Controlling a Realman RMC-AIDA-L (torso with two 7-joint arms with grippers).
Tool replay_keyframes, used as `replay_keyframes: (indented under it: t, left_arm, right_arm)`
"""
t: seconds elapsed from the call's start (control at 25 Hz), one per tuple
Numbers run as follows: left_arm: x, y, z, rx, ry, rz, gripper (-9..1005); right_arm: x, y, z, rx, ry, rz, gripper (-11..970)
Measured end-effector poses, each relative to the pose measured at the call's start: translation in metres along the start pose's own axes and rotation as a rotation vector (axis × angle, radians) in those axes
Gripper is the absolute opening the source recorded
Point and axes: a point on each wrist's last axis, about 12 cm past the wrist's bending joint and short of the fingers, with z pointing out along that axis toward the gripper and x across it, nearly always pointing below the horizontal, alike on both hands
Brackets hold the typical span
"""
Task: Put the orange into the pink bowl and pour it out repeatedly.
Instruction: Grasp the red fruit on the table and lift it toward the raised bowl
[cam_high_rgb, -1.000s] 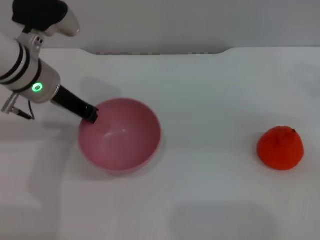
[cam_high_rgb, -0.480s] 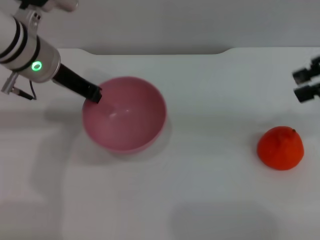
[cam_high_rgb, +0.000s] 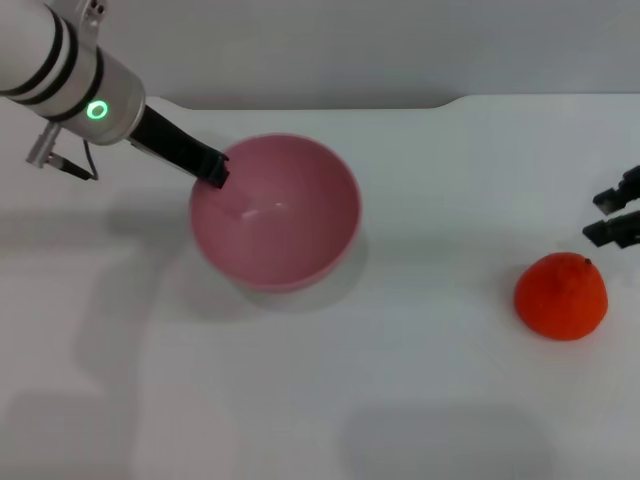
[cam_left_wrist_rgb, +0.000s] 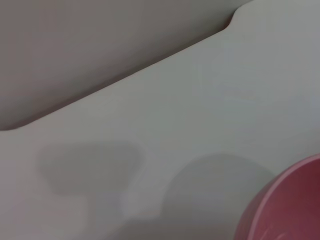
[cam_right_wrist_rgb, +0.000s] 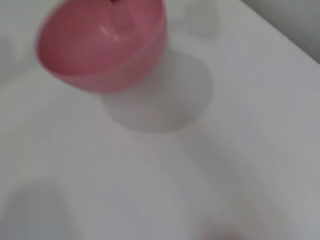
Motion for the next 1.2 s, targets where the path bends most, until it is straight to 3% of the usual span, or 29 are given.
replay_keyframes:
  t: [0.28, 0.52, 0.84, 1.2]
  left_arm:
    - [-0.007, -0.007, 0.0, 0.042, -0.036, 0.0, 42]
    - [-0.012, -0.011, -0.001, 0.051, -0.046, 0.009, 42]
    - [-0.019, -0.015, -0.002, 0.052, -0.059, 0.025, 42]
    - [-0.019, -0.015, 0.0, 0.051, -0.057, 0.023, 42]
  right_arm:
    - [0.011, 0.005, 0.042, 0.064, 0.081, -0.01, 420]
    - [0.018, 0.006, 0.063, 0.078, 0.115, -0.004, 418]
    - [0.021, 0.008, 0.082, 0.062, 0.123, 0.011, 416]
    - [0.02, 0.007, 0.084, 0.067, 0.114, -0.006, 414]
